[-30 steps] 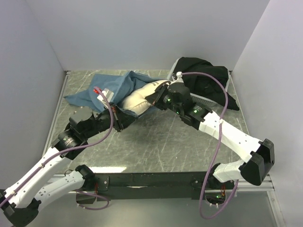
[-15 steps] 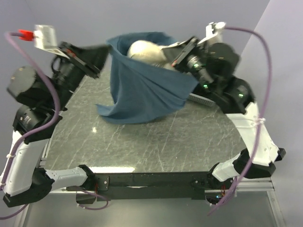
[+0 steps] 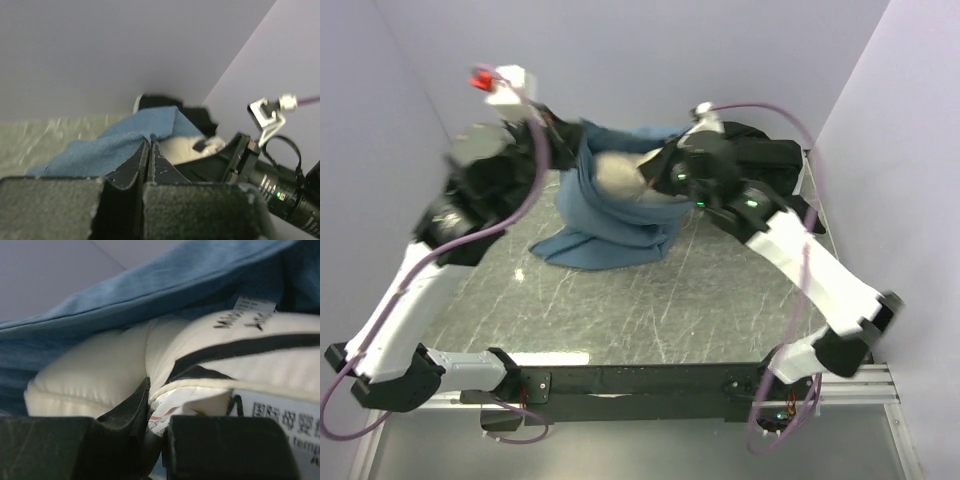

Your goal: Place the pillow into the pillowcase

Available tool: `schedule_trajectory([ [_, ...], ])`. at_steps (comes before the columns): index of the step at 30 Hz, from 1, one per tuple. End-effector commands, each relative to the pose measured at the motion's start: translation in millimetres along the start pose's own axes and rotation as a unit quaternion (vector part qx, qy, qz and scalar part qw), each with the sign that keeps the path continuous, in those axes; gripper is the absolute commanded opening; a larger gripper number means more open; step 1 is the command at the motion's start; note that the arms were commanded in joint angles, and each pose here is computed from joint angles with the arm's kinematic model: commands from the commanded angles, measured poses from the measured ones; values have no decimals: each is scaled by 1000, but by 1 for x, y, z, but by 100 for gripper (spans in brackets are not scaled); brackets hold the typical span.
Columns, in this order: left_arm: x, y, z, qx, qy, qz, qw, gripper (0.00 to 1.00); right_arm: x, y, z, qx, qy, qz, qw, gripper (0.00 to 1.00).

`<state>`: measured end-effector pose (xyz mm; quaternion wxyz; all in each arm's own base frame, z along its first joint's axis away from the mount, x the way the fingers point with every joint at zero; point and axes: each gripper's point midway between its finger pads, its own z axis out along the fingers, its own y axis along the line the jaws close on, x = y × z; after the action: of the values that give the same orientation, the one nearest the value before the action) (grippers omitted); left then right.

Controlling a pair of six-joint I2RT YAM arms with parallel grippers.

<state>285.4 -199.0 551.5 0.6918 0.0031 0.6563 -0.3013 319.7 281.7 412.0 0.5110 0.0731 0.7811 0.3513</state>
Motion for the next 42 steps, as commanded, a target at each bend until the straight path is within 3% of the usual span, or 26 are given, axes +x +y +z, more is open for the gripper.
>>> schedule_trajectory([
  [1, 33, 14, 12, -18, 12, -17, 1000, 1, 13, -2, 26, 1, 21, -40, 999, 0],
  [3, 54, 26, 14, -36, 29, -20, 999, 1, 21, -6, 37, 15, 38, -59, 997, 11],
  [4, 62, 36, 13, -56, 40, -23, 997, 1, 15, -2, 35, 15, 41, -65, 997, 21],
  [9, 43, 90, 16, -112, 36, -100, 988, 1, -2, 0, 28, 21, 30, -100, 994, 55],
  [12, 36, 113, 18, -143, 35, -119, 982, 1, -24, -9, 11, 44, 7, -112, 993, 68],
  [17, 18, 145, 10, -161, 8, -153, 975, 1, -59, -35, -40, 45, -53, -77, 995, 73],
  [19, 20, 143, 10, -149, 9, -170, 974, 1, -50, -79, -36, 69, -48, -50, 995, 76],
  [20, 23, 142, 11, -145, 15, -178, 973, 1, -23, -106, -33, 81, -21, -29, 996, 76],
  [22, 29, 138, 11, -134, 22, -186, 973, 1, -7, -117, -24, 39, -3, -6, 999, 75],
  [23, 28, 137, 11, -130, 19, -189, 973, 1, 26, -136, -15, 43, 33, -3, 998, 73],
  [27, 35, 138, 10, -128, 24, -191, 973, 1, 85, -128, -1, -21, 63, 0, 998, 72],
  [35, 38, 135, 6, -121, 29, -195, 973, 1, 163, -139, 11, 31, 100, -3, 994, 73],
  [39, 39, 132, 5, -114, 29, -199, 973, 1, 193, -122, 5, -24, 87, 44, 995, 74],
  [42, 40, 132, 5, -115, 30, -199, 973, 1, 203, -123, 12, -7, 88, 55, 995, 73],
])
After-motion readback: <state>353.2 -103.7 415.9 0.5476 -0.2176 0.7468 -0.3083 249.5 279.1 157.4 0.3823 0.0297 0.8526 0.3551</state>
